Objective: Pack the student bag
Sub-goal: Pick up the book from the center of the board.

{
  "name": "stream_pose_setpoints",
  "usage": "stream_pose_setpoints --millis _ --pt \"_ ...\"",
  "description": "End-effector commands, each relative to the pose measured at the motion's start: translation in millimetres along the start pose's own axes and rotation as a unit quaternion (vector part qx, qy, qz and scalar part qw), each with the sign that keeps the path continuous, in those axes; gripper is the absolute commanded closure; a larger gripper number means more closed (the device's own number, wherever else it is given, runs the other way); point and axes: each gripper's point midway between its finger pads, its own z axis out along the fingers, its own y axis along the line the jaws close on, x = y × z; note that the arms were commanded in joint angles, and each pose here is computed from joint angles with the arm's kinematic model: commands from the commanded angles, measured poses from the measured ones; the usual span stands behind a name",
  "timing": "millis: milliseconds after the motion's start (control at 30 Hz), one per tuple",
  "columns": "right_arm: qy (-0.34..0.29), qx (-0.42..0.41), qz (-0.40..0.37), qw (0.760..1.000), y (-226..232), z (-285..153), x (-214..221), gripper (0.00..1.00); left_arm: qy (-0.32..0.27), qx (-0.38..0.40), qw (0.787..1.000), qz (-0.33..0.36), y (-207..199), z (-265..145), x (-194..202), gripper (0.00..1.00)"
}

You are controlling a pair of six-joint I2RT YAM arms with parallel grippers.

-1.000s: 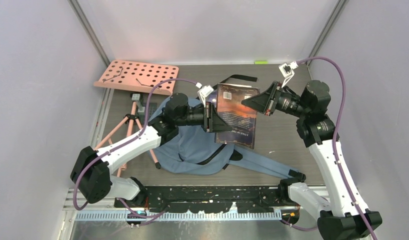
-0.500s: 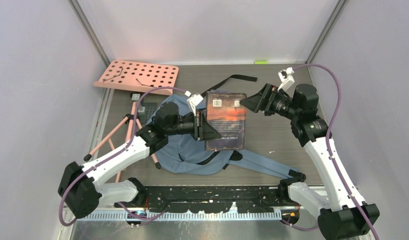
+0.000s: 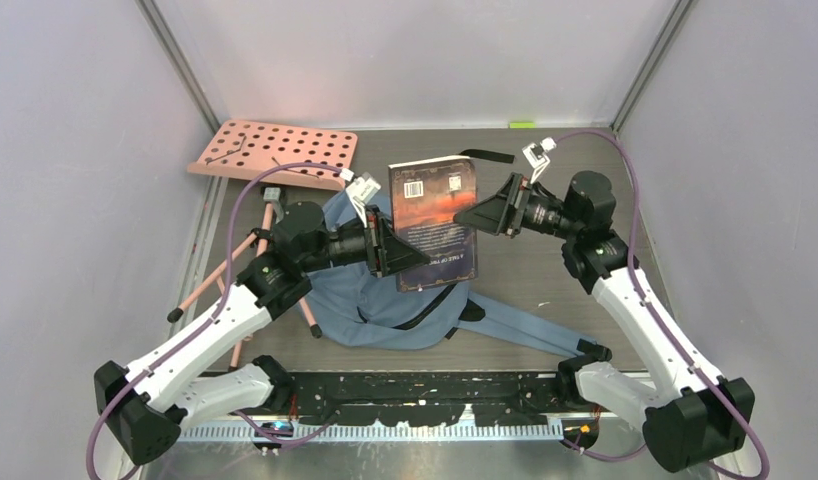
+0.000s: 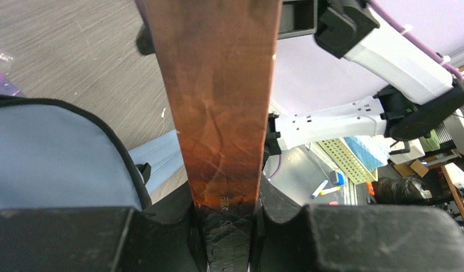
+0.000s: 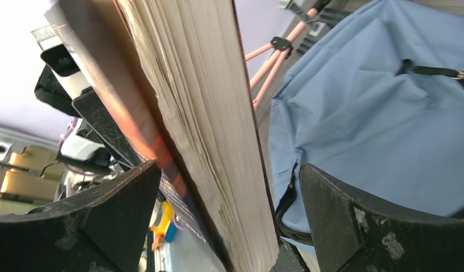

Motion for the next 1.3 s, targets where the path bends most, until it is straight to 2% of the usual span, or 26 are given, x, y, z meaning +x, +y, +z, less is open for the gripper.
stream_pose_setpoints --millis 0,200,500,633,833,1100,1267 --pt "0.025 -0.072 -0.023 0.997 33 14 -2 0.02 -0.090 0.108 0.984 0.109 -76 -23 -63 1.00" --pt "0.058 -0.098 -0.036 0.993 49 29 10 0.02 -0.102 0.148 0.974 0.138 -101 -35 -71 1.00" --pt "0.084 -0.019 -0.023 0.996 6 41 24 0.02 -0.111 0.149 0.968 0.168 -115 -51 -78 1.00" --pt "0.096 -0.036 0.001 0.995 8 44 29 0.02 -0.125 0.145 0.963 0.189 -120 -59 -82 1.00" --pt "0.124 -0.066 0.013 0.990 22 41 35 0.02 -0.129 0.137 0.959 0.211 -124 -64 -86 1.00" --pt "0.158 -0.146 -0.026 0.976 78 50 53 0.02 -0.140 0.169 0.955 0.201 -129 -54 -92 1.00" --pt "0.134 -0.142 -0.057 0.979 83 52 49 0.02 -0.140 0.171 0.954 0.201 -128 -52 -93 1.00"
